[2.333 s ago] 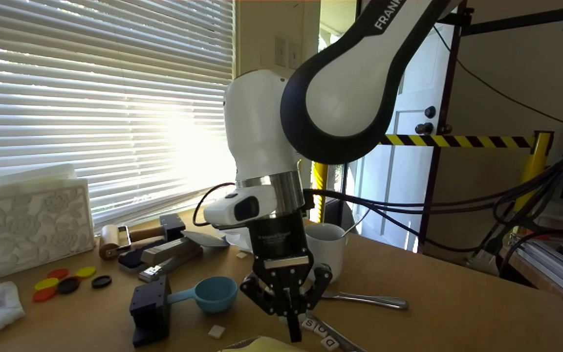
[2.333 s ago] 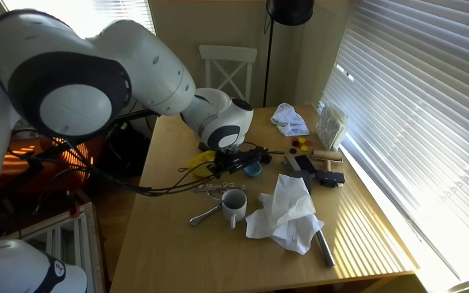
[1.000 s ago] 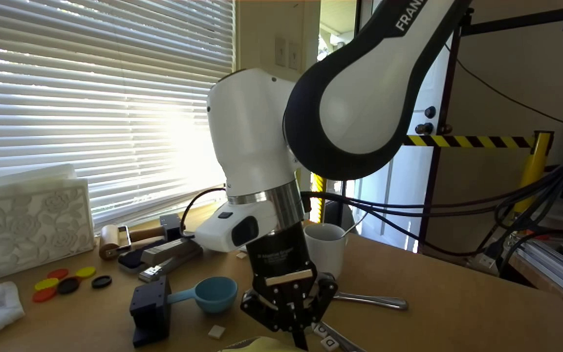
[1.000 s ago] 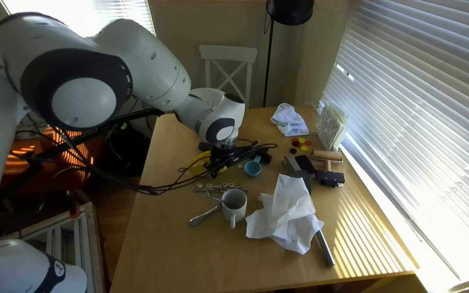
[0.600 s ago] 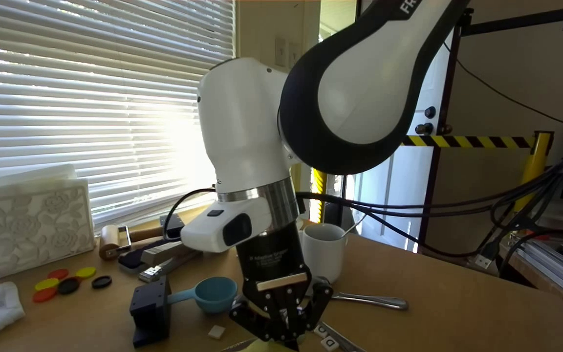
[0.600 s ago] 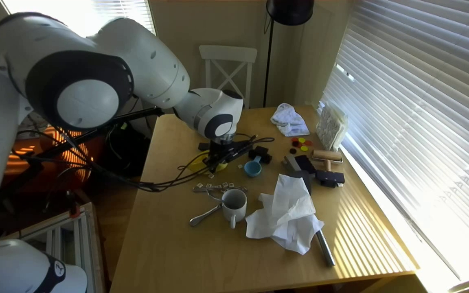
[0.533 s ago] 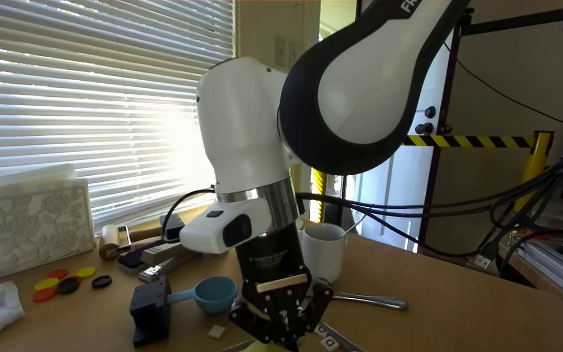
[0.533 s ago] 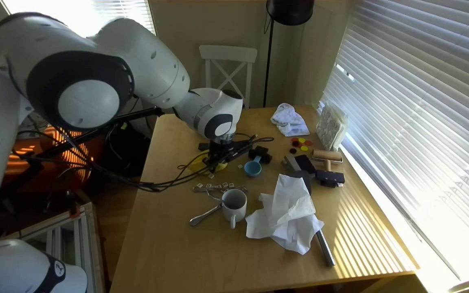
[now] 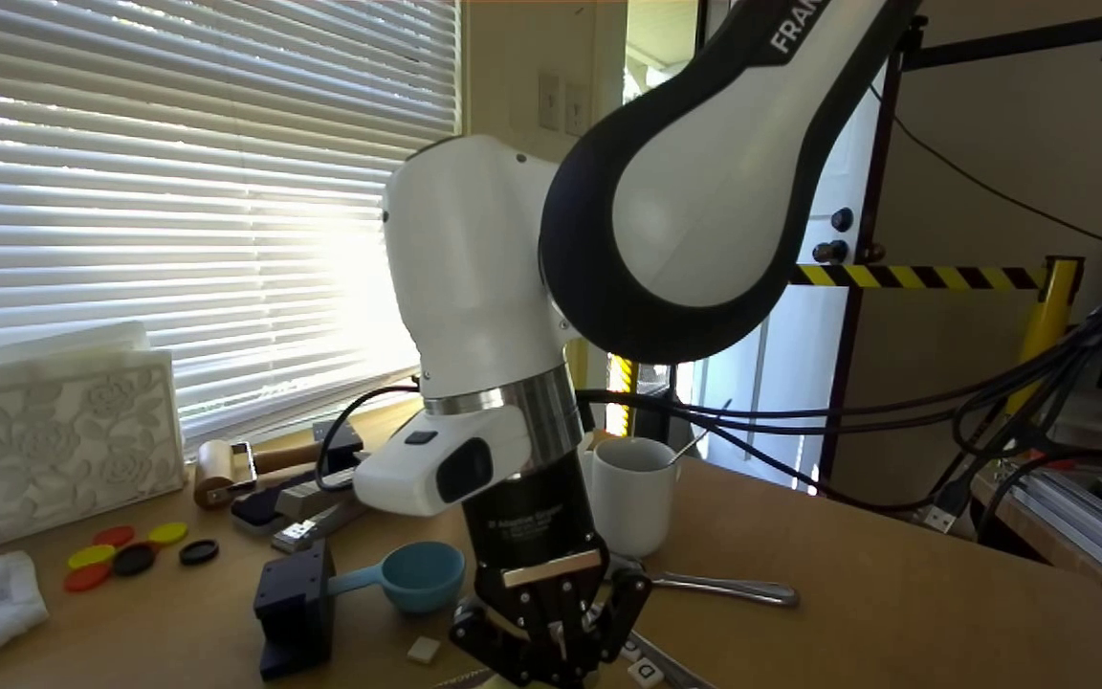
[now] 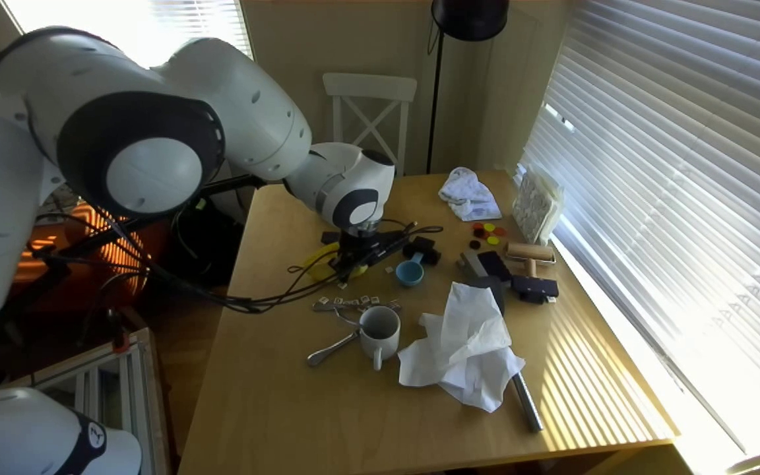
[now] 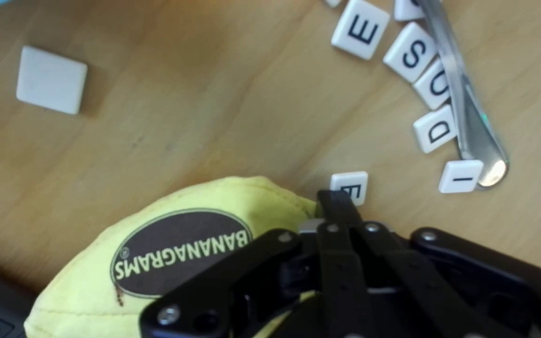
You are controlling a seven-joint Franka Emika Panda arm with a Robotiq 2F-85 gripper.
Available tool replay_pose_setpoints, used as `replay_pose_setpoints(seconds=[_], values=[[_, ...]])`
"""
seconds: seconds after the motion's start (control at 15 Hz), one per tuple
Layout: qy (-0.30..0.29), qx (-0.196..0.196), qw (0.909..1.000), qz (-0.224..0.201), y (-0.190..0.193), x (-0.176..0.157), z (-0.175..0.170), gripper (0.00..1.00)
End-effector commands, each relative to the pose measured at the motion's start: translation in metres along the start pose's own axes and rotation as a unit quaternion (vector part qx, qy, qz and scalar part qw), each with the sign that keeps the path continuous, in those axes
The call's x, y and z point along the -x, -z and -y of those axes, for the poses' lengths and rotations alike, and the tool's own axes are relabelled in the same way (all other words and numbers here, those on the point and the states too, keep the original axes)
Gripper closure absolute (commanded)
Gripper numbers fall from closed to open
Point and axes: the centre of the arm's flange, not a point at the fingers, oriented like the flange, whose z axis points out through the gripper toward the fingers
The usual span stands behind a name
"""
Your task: Move the yellow object to the left
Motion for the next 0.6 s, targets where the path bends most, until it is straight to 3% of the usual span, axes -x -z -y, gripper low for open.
replay_pose_setpoints(seconds=[0.0, 0.53], values=[[-0.006, -0.014, 0.9999, 0.002, -0.005, 0.007, -0.005, 1.0], [-0.053, -0.039, 0.9977, 0.017, -0.009, 0.034, 0.008, 1.0]])
